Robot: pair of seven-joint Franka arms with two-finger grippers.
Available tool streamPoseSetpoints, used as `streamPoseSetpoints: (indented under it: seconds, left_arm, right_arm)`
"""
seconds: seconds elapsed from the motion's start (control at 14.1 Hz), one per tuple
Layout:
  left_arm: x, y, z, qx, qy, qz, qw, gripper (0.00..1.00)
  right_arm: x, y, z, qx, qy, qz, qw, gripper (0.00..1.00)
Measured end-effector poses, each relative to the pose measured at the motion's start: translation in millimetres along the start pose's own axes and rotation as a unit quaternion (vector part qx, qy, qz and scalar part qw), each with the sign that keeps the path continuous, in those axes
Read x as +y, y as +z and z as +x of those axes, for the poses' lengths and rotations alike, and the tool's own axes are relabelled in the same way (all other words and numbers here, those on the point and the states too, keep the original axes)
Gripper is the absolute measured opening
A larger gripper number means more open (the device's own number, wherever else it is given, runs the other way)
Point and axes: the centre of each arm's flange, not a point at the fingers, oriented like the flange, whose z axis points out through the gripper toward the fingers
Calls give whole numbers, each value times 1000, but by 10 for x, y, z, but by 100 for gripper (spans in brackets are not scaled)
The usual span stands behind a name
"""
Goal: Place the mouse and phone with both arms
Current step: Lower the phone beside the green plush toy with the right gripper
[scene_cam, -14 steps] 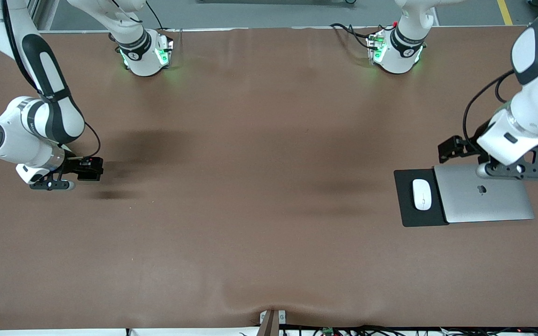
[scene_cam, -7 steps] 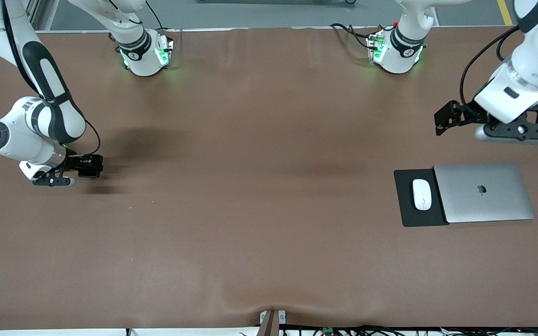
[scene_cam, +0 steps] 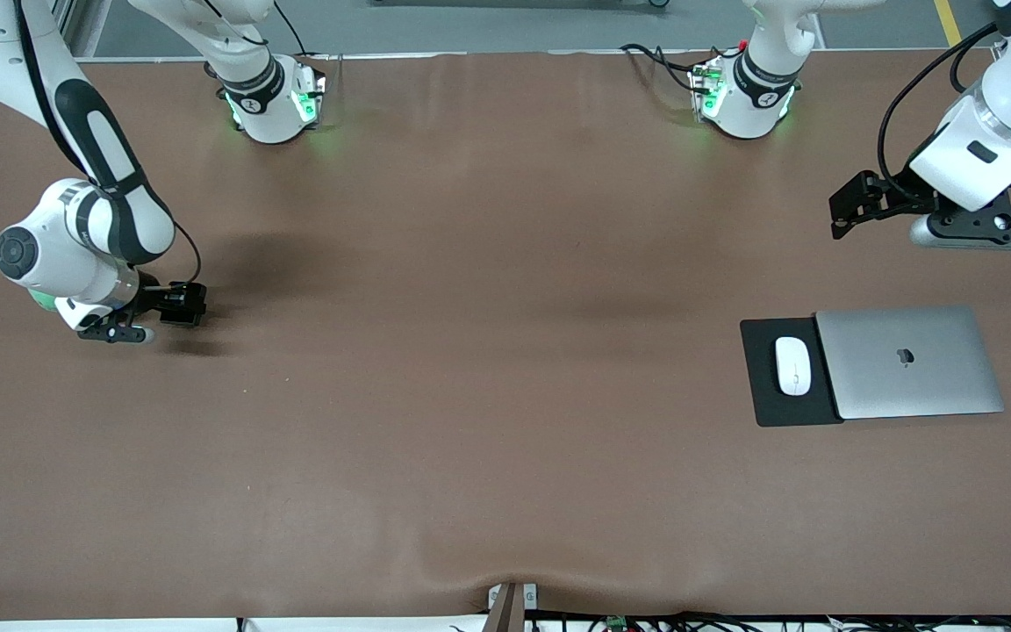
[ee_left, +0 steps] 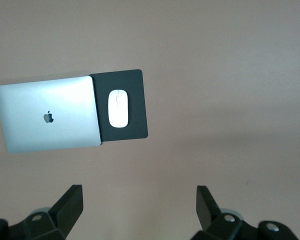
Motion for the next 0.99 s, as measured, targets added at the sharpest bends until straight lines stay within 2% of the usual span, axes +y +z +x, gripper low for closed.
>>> streamPoseSetpoints:
  seconds: [0.21, 0.5, 0.71, 0.85, 0.92, 0.99]
  left_arm:
    - [-97, -9, 3, -1, 5, -9, 1000, 100]
    - [-145, -13, 5, -1, 4, -12, 1000, 100]
    - [-128, -36, 6, 1, 5, -18, 1000, 100]
    - [-92, -85, 9, 6, 6, -27, 1000, 100]
    - [-75, -105, 11, 8, 7, -28, 1000, 100]
    - [-73, -107, 13, 8, 8, -29, 1000, 100]
  right_arm:
    - [-34, 13, -6, -1, 4, 0, 1000, 81]
    - [-28, 123, -96, 23, 8, -7, 1000, 81]
    - [-30, 196, -168, 23, 10, -8, 1000, 81]
    - [-30, 193, -166, 22, 11, -8, 1000, 85]
    - [-31, 189, -166, 21, 12, -8, 1000, 95]
    - [-35, 172, -167, 17, 11, -7, 1000, 100]
